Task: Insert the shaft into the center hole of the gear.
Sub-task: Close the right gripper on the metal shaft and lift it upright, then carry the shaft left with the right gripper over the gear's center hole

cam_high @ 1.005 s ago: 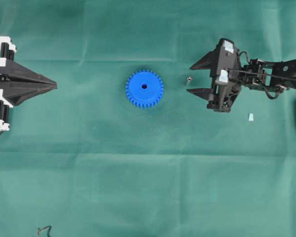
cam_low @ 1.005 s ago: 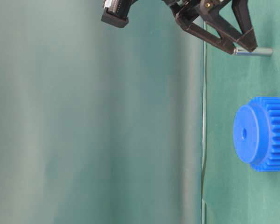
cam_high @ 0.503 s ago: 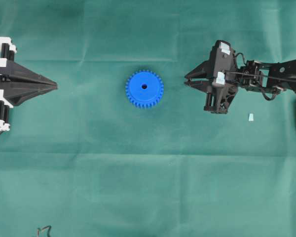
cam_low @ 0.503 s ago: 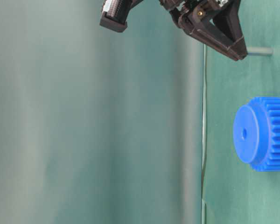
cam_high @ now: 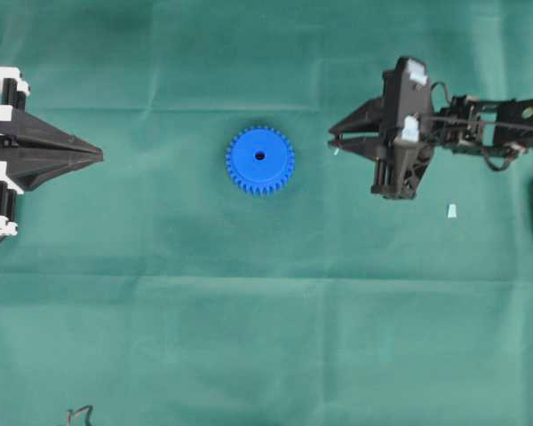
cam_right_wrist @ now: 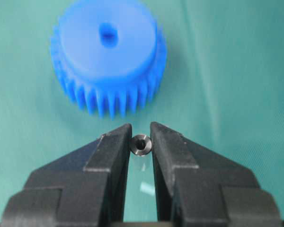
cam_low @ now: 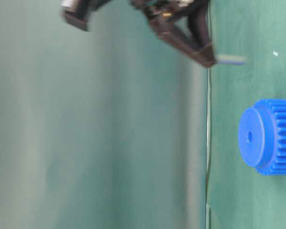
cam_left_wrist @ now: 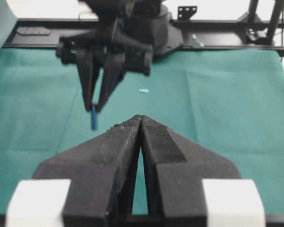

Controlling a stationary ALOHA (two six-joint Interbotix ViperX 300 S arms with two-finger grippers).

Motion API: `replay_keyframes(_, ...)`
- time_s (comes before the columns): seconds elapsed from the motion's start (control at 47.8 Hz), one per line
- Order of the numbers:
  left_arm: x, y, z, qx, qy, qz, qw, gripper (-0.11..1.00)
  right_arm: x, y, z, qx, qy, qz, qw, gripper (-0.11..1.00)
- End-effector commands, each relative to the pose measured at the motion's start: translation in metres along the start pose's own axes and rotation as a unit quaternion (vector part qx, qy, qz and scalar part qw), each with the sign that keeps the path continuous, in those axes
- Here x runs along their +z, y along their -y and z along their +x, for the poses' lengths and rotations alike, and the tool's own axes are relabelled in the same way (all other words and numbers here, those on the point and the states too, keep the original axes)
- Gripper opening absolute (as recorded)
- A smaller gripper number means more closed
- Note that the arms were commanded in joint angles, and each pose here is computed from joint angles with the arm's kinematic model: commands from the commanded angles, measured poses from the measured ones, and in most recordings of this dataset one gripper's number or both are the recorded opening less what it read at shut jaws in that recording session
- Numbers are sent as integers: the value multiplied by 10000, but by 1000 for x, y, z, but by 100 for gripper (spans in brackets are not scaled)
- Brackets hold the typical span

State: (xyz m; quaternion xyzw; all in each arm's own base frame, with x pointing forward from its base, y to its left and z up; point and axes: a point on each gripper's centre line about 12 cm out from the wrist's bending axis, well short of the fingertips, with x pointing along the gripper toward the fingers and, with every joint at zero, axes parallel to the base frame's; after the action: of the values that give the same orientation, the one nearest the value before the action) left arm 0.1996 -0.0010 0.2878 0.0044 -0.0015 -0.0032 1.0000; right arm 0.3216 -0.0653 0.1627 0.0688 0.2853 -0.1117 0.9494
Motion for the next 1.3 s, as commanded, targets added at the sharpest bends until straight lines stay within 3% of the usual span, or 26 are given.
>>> replay_keyframes(0.0,10,0,2,-2,123,15,9999,0,26,-3,-13,43,205,-26,9998,16)
replay_keyframes(0.377,9,0,3,-3,107,8,9999,0,48,-7,-13,93,256,-126,9995,16)
replay_keyframes(0.901,9,0,3,-3,100,-15,9999,0,93,-38,48,360,414,-295,9981,16)
replay_keyframes(1.089,8,0,3,-3,84,-15,10000,0,85,-37,56,350,305,-245,9986,16)
replay_keyframes(1.277,8,0,3,-3,84,-15,10000,0,58,-35,75,309,-2,-164,9994,16)
